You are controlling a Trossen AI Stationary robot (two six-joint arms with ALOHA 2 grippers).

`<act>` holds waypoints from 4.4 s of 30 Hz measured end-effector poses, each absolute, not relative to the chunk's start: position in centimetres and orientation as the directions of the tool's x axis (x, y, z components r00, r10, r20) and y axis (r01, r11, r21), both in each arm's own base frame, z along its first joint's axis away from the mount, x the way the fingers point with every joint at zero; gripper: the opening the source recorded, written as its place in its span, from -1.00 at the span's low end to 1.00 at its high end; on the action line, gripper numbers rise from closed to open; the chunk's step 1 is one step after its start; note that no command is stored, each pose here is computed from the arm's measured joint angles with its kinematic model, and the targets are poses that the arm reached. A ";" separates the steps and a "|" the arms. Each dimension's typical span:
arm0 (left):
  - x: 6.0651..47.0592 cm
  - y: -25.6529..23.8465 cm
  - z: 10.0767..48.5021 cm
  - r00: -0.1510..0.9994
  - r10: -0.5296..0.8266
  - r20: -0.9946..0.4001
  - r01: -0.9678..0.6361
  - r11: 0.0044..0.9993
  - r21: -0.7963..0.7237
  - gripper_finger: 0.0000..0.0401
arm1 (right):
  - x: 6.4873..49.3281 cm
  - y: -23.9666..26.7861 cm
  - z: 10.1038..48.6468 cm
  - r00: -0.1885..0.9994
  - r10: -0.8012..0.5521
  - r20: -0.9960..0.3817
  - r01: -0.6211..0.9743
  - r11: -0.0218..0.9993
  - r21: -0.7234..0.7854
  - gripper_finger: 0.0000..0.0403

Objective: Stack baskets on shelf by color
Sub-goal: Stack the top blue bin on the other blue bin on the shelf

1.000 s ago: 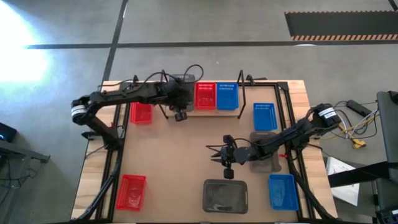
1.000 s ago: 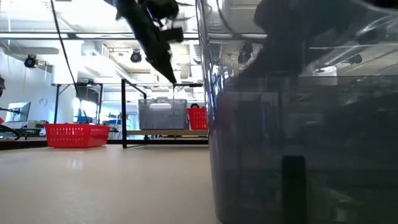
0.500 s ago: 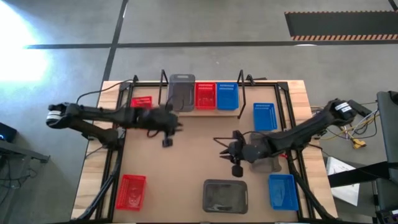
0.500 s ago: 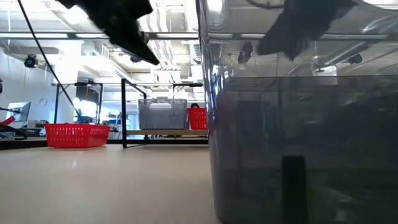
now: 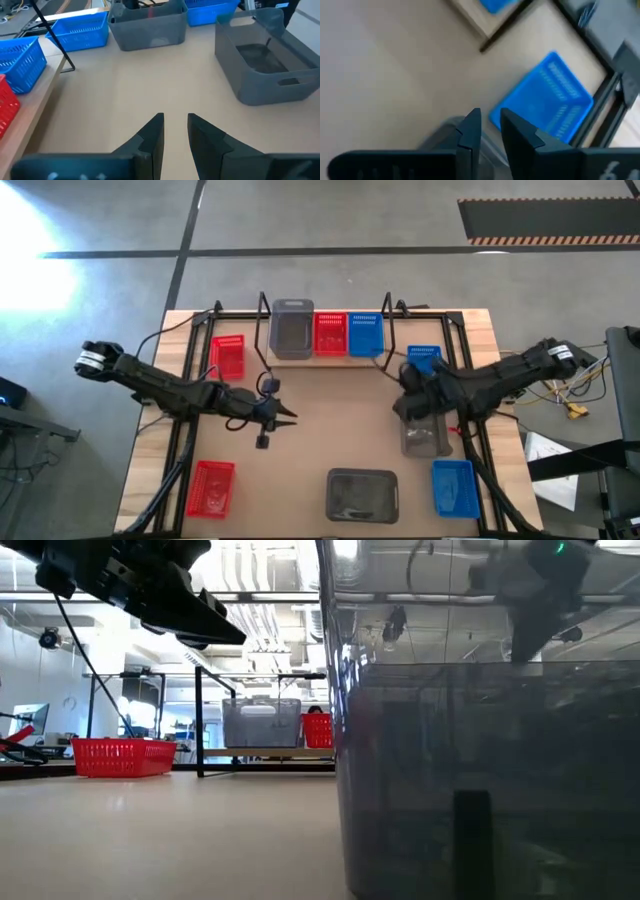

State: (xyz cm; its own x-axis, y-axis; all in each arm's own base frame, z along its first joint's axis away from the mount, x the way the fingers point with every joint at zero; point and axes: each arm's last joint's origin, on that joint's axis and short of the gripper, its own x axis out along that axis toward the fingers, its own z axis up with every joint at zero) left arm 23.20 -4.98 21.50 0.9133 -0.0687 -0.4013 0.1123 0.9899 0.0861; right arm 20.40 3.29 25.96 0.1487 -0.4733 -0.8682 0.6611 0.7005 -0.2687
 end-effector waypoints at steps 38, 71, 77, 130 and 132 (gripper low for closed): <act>22.8 -4.9 20.5 0.919 -0.065 -0.389 0.109 0.990 0.092 -0.65 | 18.9 -6.9 19.0 0.077 -0.218 -0.973 0.757 0.648 -0.085 -0.60; 22.9 -4.9 20.7 0.929 -0.067 -0.363 0.107 0.990 0.091 -0.65 | 16.9 -6.1 19.3 -0.167 -0.109 -0.980 0.468 0.866 -0.176 -0.21; 22.9 -4.9 20.7 0.929 -0.067 -0.365 0.108 0.990 0.092 -0.65 | 17.0 -6.0 19.3 -0.158 -0.102 -0.982 0.462 0.872 -0.164 -0.24; 23.0 -4.9 21.0 0.937 -0.069 -0.341 0.105 0.990 0.090 -0.65 | 18.4 -4.1 17.0 -0.221 -0.155 -0.963 0.351 0.908 -0.226 -0.91; 23.0 -4.9 20.9 0.937 -0.068 -0.342 0.105 0.990 0.090 -0.65 | 18.5 -4.1 17.1 -0.216 -0.156 -0.964 0.360 0.905 -0.227 -0.93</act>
State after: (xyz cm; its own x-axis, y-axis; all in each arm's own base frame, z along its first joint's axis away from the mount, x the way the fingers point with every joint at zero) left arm 22.99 -4.94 20.95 0.9373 -0.0685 -0.3417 0.1050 0.9904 0.0897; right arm 18.46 -4.07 17.11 -0.2156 -0.1561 -0.9639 0.3602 0.9048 -0.2271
